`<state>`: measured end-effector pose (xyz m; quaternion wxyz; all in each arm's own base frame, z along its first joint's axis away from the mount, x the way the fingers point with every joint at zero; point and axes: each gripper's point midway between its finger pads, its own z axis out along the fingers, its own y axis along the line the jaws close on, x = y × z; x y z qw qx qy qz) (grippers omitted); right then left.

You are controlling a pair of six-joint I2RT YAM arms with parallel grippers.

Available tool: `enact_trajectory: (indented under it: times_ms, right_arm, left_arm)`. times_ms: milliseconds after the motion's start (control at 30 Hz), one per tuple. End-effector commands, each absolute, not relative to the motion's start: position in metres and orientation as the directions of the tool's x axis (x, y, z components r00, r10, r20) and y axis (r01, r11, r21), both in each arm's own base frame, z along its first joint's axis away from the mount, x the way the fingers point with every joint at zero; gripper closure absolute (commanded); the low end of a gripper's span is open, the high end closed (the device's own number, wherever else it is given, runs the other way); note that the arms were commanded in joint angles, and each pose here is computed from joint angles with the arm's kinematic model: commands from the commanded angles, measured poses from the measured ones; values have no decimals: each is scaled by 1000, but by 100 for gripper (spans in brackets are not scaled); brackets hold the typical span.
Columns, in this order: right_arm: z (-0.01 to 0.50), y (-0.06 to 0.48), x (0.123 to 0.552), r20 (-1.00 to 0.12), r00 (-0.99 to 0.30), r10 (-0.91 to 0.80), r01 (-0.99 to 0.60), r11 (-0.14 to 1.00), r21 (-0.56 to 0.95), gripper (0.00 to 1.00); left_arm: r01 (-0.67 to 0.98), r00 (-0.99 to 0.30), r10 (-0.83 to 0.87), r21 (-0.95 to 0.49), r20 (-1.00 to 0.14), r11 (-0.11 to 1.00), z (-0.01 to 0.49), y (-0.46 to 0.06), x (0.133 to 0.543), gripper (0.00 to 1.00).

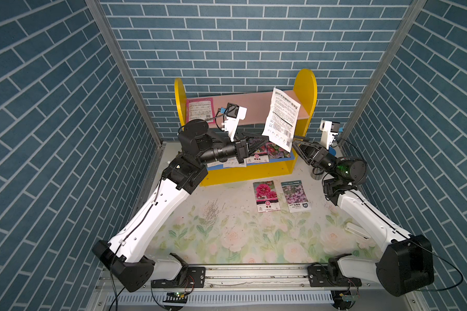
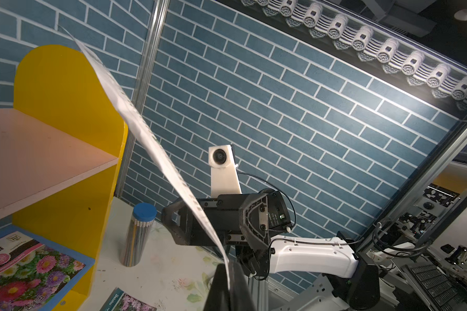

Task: Take the seed bag off the shelf
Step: Pick up the seed packet from the shelf.

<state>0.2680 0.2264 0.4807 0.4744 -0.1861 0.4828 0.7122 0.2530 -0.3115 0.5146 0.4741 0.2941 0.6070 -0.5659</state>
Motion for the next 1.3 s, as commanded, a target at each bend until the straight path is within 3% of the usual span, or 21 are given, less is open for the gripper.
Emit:
enact_trajectory:
  times_ms: [0, 467, 867, 1033, 1200, 1233, 1267]
  right_arm:
    - [502, 219, 254, -743, -437, 507, -887, -110, 448, 20]
    - [502, 216, 259, -740, -436, 513, -885, -93, 457, 82]
    - [496, 215, 260, -743, -433, 511, -879, -55, 474, 100]
    - [494, 215, 257, -753, -432, 496, -877, -35, 479, 100]
    - [478, 215, 259, -785, -418, 457, -861, 77, 503, 100]
    - [472, 215, 260, -797, -414, 440, -854, 114, 507, 100]
    - [466, 214, 261, -807, -412, 423, -844, 157, 513, 100]
  left_arm:
    - [909, -362, -149, -384, -920, 165, 509, -312, 241, 100]
    - [889, -381, -135, -402, -915, 220, 486, -306, 240, 100]
    - [881, -375, -132, -397, -918, 257, 480, -304, 246, 98]
    - [844, -381, -116, -396, -917, 361, 465, -297, 258, 66]
    - [765, -374, -93, -364, -923, 532, 448, -275, 277, 9]
    - [757, -373, -88, -358, -924, 547, 446, -271, 277, 0]
    - [749, -368, -86, -350, -926, 562, 445, -267, 277, 0]
